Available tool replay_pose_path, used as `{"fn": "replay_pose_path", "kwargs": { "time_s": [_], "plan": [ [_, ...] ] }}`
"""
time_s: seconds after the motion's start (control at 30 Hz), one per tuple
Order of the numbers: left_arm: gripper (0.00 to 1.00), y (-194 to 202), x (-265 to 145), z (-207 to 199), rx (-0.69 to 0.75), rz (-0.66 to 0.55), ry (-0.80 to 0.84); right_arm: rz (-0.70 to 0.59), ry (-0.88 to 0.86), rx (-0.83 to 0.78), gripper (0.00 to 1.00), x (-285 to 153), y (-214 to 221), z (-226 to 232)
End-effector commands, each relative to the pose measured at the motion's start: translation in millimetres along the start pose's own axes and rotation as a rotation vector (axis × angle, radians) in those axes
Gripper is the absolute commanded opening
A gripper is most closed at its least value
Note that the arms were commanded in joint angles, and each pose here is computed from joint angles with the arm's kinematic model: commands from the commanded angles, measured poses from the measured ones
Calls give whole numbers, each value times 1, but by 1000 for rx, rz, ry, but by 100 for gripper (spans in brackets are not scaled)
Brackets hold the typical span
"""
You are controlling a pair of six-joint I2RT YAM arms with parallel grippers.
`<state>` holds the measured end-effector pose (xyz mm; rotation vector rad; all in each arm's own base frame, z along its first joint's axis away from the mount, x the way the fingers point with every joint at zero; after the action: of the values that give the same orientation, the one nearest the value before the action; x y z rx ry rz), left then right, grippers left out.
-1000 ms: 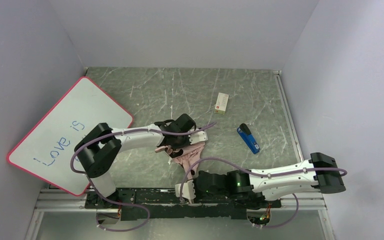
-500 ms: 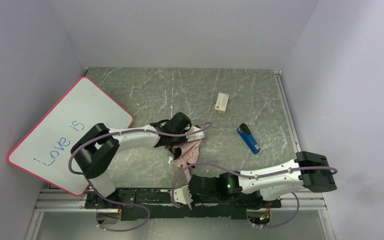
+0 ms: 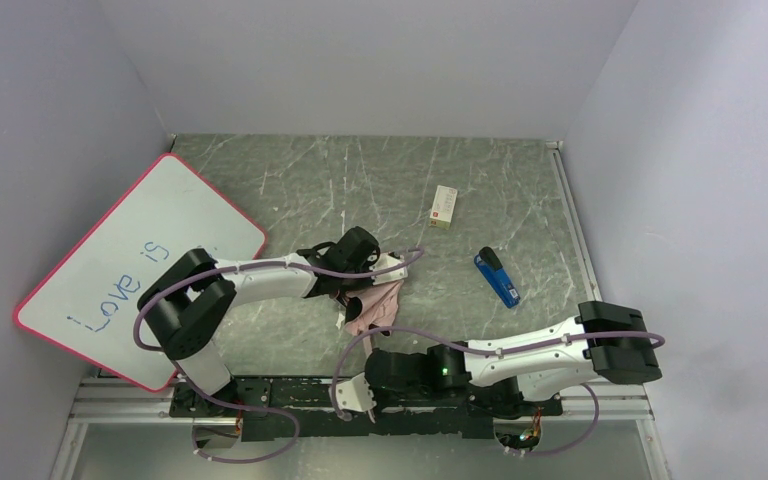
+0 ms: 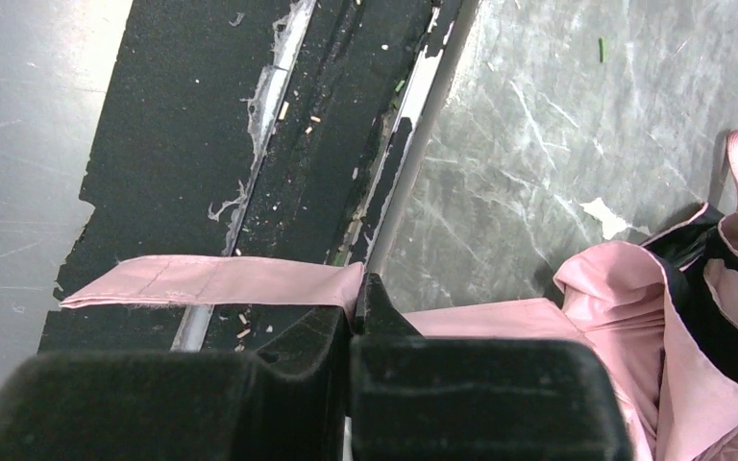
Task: Put away the umbrella
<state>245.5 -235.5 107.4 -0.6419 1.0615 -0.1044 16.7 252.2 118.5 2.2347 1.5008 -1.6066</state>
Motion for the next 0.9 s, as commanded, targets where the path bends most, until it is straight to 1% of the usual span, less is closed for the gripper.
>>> {"fn": "replay_pose_path", "kwargs": {
  "time_s": [0.0,0.03,0.07,0.1,0.17,0.2,0.27,0.33,0.43,0.5,0.53,0.63,0.77,0.87],
  "plan": [
    [5,17,3,52,-2,92,-357,-265,-261,34,0,-5,-39,29],
    [5,17,3,52,-2,92,-357,-259,-254,32,0,-4,-38,30],
    [5,18,3,51,-2,93,-355,-242,-241,33,3,-4,-36,30],
    [5,17,3,52,-5,82,-358,-210,-216,34,15,-3,-33,29],
    [5,17,4,51,-4,71,-360,-166,-199,18,27,-4,-28,28],
    [5,17,4,50,-1,70,-360,-143,-191,11,33,-5,-26,27],
    [5,17,4,48,7,67,-358,-122,-168,-3,39,-10,-25,23],
    [5,18,4,46,15,64,-354,-113,-141,-11,42,-16,-25,19],
    [5,17,4,44,24,56,-351,-114,-98,-15,42,-28,-25,13],
    [5,16,3,44,28,48,-349,-117,-35,-7,42,-39,-24,8],
    [5,16,3,43,30,46,-349,-134,17,2,42,-45,-25,4],
    [5,15,3,41,34,37,-349,-193,250,77,43,-69,-26,-14],
    [5,16,5,38,45,43,-342,-277,554,231,47,-95,-21,-31],
    [5,16,5,36,46,39,-339,-320,715,348,48,-106,-16,-38]
  ]
}}
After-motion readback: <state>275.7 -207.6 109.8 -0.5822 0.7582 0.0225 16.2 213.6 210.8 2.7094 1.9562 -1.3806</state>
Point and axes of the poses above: each gripper's point midway between its finger pads, its own x axis out along the fingers, its own z axis along the line the jaws close on, y = z × x, the point moved 9 cm from there along -x, back along the fingers, and after that the axes turned 14 degrees about -x, right-handed, at the moved point
